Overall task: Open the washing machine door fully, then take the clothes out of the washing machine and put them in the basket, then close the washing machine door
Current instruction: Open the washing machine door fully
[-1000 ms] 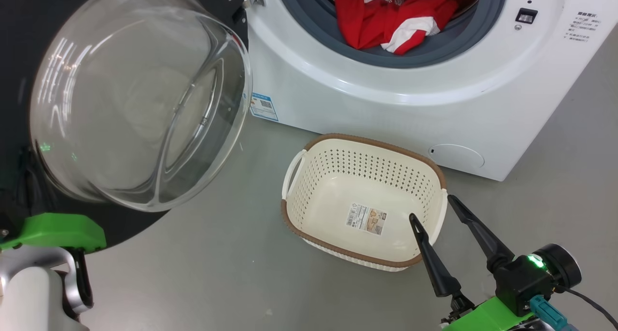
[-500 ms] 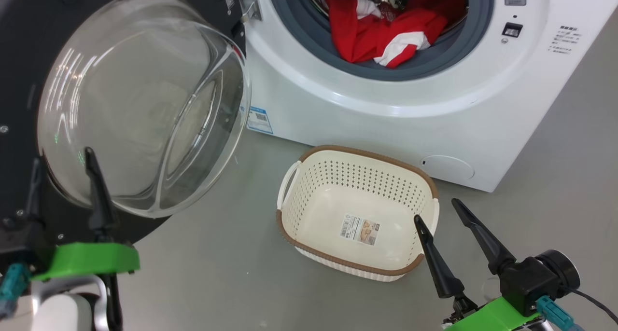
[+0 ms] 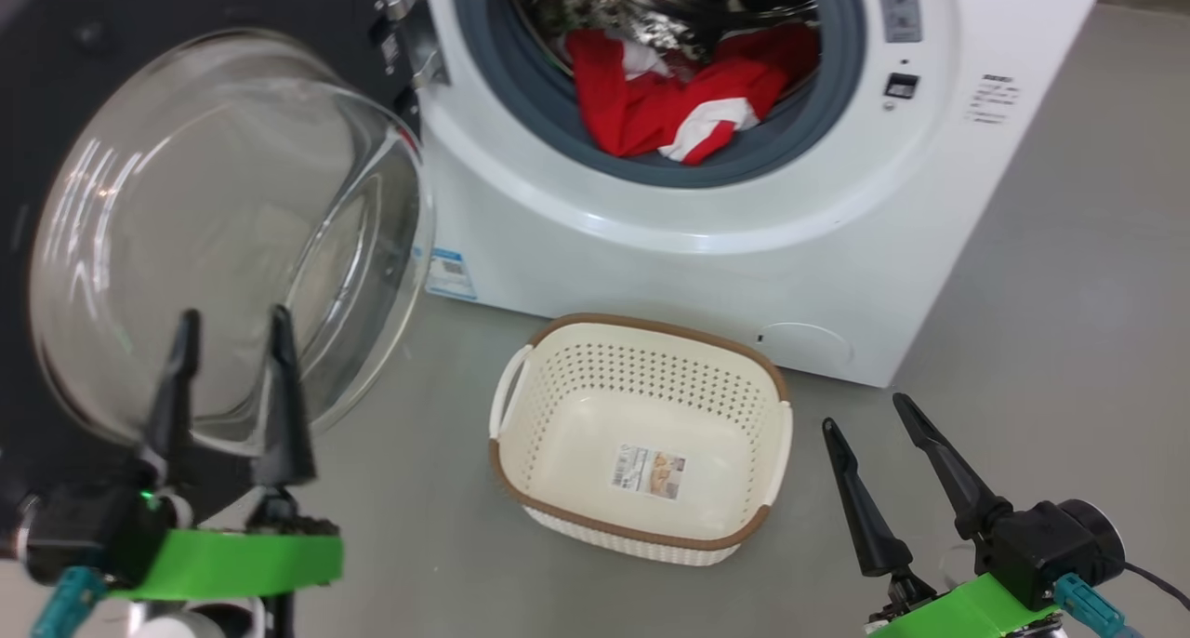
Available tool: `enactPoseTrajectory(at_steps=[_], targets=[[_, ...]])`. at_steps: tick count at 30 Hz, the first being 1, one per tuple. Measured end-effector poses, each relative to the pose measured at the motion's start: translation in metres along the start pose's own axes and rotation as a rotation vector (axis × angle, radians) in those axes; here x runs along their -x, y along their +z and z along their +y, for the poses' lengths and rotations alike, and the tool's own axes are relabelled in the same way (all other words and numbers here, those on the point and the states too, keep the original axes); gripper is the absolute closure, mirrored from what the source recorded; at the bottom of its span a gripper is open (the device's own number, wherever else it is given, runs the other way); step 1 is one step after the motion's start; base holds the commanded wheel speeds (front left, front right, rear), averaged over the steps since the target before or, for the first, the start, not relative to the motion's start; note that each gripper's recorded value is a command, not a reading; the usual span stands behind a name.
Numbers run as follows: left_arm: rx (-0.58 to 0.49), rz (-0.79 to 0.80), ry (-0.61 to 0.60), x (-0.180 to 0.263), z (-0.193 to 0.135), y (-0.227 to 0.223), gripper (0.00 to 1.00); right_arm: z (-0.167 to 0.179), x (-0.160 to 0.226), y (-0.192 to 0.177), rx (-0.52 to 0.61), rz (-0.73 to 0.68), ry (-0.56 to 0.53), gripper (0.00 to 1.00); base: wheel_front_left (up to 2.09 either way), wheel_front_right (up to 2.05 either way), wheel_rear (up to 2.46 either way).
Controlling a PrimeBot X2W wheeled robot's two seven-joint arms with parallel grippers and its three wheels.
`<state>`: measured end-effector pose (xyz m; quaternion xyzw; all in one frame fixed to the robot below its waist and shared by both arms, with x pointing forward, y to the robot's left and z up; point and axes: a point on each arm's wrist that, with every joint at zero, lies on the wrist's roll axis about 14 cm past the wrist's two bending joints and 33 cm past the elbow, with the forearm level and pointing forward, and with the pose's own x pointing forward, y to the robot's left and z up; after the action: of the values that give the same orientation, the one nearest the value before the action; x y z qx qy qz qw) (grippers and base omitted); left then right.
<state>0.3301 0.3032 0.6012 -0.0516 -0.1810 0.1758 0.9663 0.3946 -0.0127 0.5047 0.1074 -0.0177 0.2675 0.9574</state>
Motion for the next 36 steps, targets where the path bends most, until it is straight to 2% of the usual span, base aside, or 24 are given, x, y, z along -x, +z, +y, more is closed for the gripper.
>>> enactPoseTrajectory(at_steps=[11, 24, 36], targets=[[0.049, 0.096, -0.249, 0.005, -0.078, -0.027, 0.00, -0.047, 0.030, 0.019, 0.046, -0.049, -0.165, 0.00, 0.00, 0.00, 0.00], [0.112, 0.197, -0.407, 0.018, -0.137, -0.057, 0.00, -0.094, 0.077, 0.055, 0.120, -0.140, -0.354, 0.00, 0.00, 0.00, 0.00], [0.127, 0.267, -0.478, 0.035, -0.166, -0.078, 0.00, -0.118, 0.142, 0.067, 0.156, -0.161, -0.529, 0.00, 0.00, 0.00, 0.00]])
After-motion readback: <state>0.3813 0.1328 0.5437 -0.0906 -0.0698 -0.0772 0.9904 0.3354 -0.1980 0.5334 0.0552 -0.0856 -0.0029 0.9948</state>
